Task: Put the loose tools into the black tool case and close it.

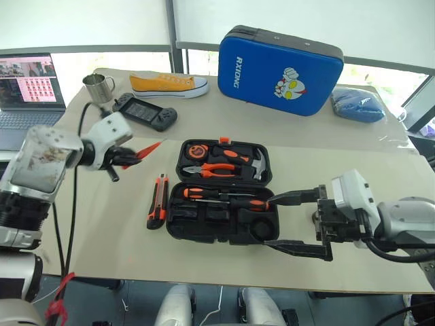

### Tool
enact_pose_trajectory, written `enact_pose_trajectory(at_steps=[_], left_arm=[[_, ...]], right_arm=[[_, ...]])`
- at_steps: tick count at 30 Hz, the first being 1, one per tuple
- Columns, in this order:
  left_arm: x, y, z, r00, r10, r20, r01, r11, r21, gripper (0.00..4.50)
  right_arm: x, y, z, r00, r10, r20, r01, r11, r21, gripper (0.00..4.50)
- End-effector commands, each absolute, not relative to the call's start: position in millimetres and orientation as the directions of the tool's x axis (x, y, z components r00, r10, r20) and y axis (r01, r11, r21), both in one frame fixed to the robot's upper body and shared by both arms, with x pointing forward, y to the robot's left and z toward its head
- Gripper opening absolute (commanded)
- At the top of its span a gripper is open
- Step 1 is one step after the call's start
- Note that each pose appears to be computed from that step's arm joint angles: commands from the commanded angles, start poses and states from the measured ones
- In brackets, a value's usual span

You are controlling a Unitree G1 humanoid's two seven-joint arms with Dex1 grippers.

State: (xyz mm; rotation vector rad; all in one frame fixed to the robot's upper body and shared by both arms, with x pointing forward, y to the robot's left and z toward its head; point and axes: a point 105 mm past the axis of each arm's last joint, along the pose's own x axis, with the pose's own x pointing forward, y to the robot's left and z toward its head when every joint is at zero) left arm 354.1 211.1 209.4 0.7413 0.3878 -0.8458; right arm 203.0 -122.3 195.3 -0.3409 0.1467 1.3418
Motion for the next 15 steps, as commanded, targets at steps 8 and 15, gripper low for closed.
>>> enact_pose_trajectory(at_steps=[8,15], left_arm=[[295,113,164,0.139,-0.627,-0.767,0.932,-0.180,0.316,0.41],[299,109,134,0.094,-0.544,-0.834,0.962,-0.167,0.217,0.41]], right_arm=[[192,-124,199,0.267,0.911,-0.313,-0.956,0.209,-0.207,4.50],[188,-122,199,0.289,0.910,-0.298,-0.951,0.236,-0.202,4.50]])
